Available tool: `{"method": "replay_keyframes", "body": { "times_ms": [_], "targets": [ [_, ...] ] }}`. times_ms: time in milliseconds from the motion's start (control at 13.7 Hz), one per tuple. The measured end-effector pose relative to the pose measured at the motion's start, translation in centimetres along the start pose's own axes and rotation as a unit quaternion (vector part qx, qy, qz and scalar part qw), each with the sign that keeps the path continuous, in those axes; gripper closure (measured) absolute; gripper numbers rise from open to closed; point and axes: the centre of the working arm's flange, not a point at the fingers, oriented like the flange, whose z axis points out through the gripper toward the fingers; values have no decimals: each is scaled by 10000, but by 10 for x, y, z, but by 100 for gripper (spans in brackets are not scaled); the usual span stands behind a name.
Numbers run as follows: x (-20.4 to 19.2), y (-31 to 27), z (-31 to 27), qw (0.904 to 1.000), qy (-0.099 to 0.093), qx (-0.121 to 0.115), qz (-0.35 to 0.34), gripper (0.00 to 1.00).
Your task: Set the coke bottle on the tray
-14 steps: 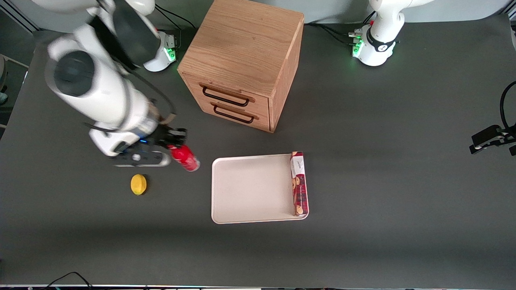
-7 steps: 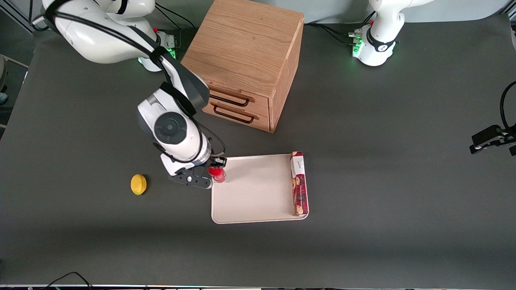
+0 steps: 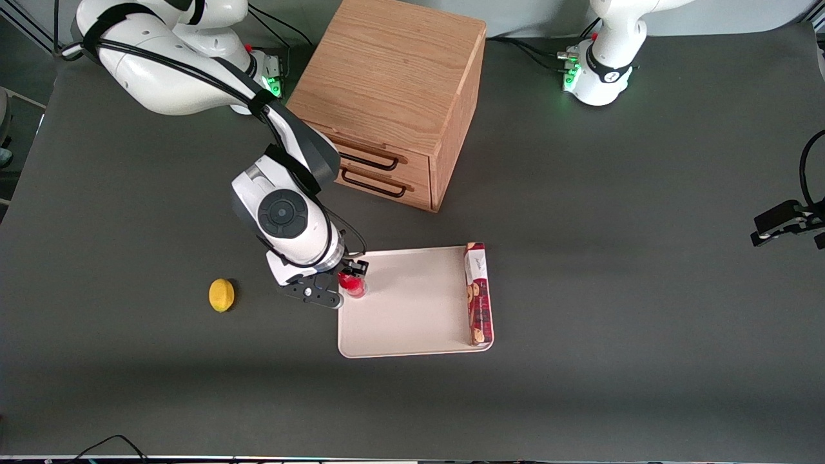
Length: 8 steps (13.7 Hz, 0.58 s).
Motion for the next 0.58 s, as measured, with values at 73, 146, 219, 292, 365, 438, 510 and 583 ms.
{"method": "replay_keyframes", "body": {
  "times_ms": [73, 146, 219, 292, 365, 438, 510, 583],
  "targets": [
    [0, 2, -16, 10000, 80, -16, 10, 20],
    [1, 5, -40, 9998, 198, -48, 33, 8],
    [1, 11, -70, 9994, 324, -113, 28, 0],
    [-1, 22, -105, 9987, 435, -235, -80, 0],
    [-3, 36, -141, 9975, 506, -402, -269, 0],
    [-6, 54, -177, 9963, 506, -553, -419, 0],
    [-8, 78, -210, 9954, 407, -664, -558, 0],
    [-7, 107, -240, 9943, 268, -734, -729, 0]
  ]
}}
